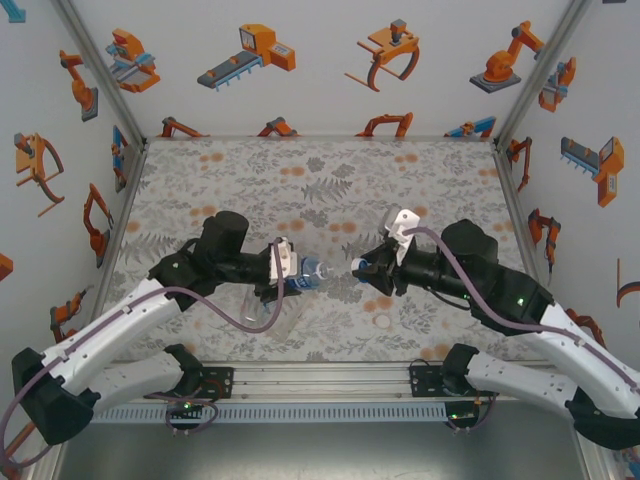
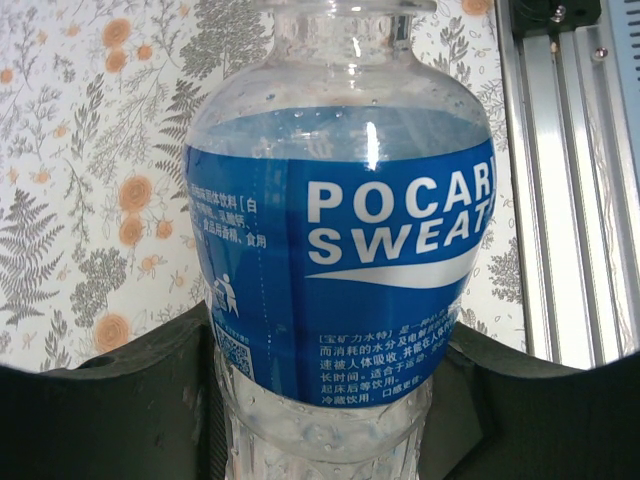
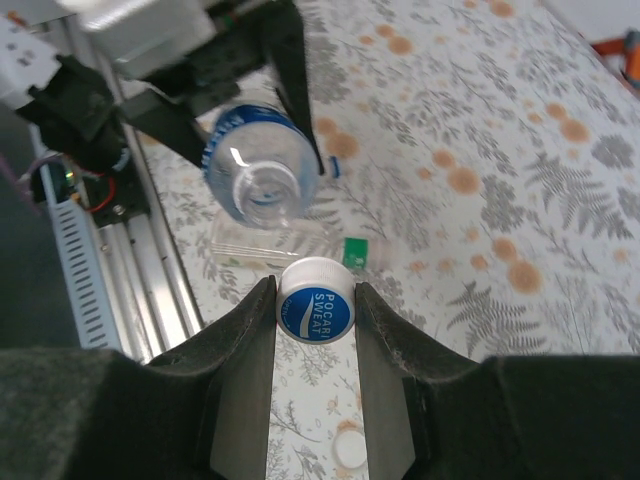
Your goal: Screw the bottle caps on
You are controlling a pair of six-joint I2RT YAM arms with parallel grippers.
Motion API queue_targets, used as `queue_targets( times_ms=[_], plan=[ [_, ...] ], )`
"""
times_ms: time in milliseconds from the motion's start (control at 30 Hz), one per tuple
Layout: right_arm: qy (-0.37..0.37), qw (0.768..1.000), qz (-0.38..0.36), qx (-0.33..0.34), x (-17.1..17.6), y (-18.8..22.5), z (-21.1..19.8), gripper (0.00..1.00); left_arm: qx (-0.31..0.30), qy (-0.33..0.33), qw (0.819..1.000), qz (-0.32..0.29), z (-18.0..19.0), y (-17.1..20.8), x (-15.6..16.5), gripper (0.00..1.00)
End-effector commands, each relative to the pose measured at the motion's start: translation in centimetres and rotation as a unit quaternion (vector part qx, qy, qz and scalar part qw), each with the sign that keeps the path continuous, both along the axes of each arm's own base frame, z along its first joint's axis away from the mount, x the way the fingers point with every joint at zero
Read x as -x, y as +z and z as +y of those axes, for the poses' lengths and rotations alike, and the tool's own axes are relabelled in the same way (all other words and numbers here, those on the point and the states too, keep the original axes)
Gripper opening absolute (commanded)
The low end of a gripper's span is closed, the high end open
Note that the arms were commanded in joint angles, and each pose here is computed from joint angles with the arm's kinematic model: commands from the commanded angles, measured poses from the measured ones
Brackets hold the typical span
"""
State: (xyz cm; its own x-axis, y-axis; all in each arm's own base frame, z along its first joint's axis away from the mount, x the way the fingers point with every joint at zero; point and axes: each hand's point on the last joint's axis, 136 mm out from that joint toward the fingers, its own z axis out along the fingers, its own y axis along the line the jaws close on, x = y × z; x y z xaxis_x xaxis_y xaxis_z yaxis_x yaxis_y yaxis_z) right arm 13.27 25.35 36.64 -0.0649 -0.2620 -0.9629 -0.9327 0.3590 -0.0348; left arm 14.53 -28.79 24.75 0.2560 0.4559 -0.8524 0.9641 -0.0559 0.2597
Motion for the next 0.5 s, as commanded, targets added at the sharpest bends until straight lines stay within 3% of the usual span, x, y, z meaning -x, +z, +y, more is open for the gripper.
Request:
queue_targets(
  times_ms=[0,467],
  plan=[
    [0.093,0.995,-0.024,-0.011,2.6,1.2,1.3,0.12,0.013,-0.043,0.999,-0.019,-0.6,1.3,1.0,0.00],
    [0.074,0.996,-0.043,-0.003,0.3,1.0,3.0,0.05,0.017,-0.053,0.998,-0.001,-1.2,1.6,1.1,0.00]
  ],
)
